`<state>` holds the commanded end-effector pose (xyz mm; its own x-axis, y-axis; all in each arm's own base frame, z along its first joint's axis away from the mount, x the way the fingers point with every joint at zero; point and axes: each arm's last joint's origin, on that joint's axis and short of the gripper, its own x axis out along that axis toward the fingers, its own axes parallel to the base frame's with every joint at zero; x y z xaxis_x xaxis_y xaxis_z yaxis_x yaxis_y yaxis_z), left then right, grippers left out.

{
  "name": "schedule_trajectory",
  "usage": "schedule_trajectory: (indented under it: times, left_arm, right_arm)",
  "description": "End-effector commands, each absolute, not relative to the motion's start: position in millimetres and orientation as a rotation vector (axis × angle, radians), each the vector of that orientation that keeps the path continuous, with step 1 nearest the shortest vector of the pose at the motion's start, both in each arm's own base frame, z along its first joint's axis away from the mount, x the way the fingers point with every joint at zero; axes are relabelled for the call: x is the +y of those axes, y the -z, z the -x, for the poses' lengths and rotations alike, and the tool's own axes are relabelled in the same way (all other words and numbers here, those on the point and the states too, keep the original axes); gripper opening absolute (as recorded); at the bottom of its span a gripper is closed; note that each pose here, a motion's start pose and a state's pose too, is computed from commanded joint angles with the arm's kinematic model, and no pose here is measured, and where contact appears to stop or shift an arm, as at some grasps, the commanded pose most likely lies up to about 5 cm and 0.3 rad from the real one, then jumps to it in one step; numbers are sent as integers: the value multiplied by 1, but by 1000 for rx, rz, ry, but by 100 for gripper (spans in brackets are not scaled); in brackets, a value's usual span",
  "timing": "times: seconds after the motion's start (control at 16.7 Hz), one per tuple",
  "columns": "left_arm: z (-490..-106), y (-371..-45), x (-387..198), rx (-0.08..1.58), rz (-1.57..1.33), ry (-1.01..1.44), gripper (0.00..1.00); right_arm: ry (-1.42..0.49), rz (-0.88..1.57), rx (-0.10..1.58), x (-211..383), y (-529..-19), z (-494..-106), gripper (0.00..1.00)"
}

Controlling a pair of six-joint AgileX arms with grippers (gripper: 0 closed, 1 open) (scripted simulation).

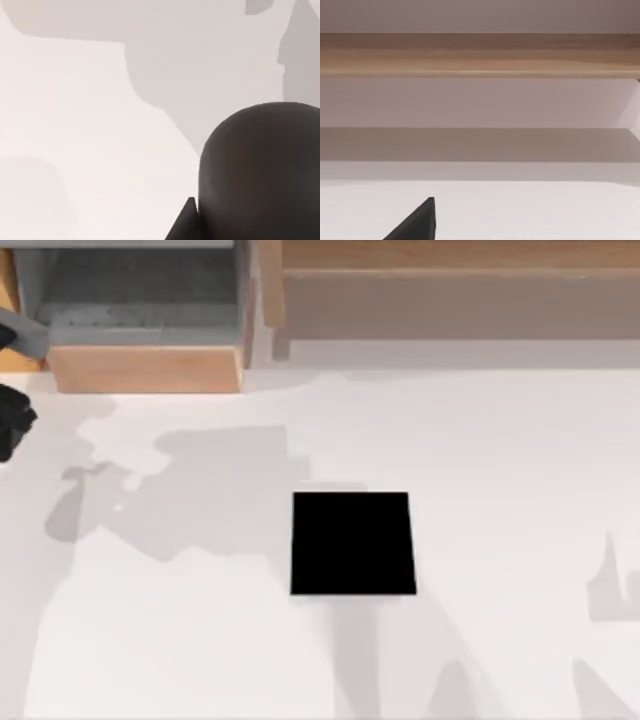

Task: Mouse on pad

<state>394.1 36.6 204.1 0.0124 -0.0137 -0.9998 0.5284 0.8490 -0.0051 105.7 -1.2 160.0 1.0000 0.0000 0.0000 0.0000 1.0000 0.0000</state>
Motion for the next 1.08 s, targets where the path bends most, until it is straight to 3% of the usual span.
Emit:
schedule_trajectory:
  times: [0.54, 0.84, 1.08]
  left_arm:
    - [-399, -210, 25, 1495, -502, 517, 0]
    - [-415, -202, -36, 1396, -855, 885, 0]
    - [-416, -192, -109, 1171, -1279, 1339, 0]
  right_arm:
    - [0, 0, 0, -1, -160, -106, 100]
    - [0, 0, 0, -1, -160, -106, 100]
    - [0, 0, 0, -1, -160, -106, 100]
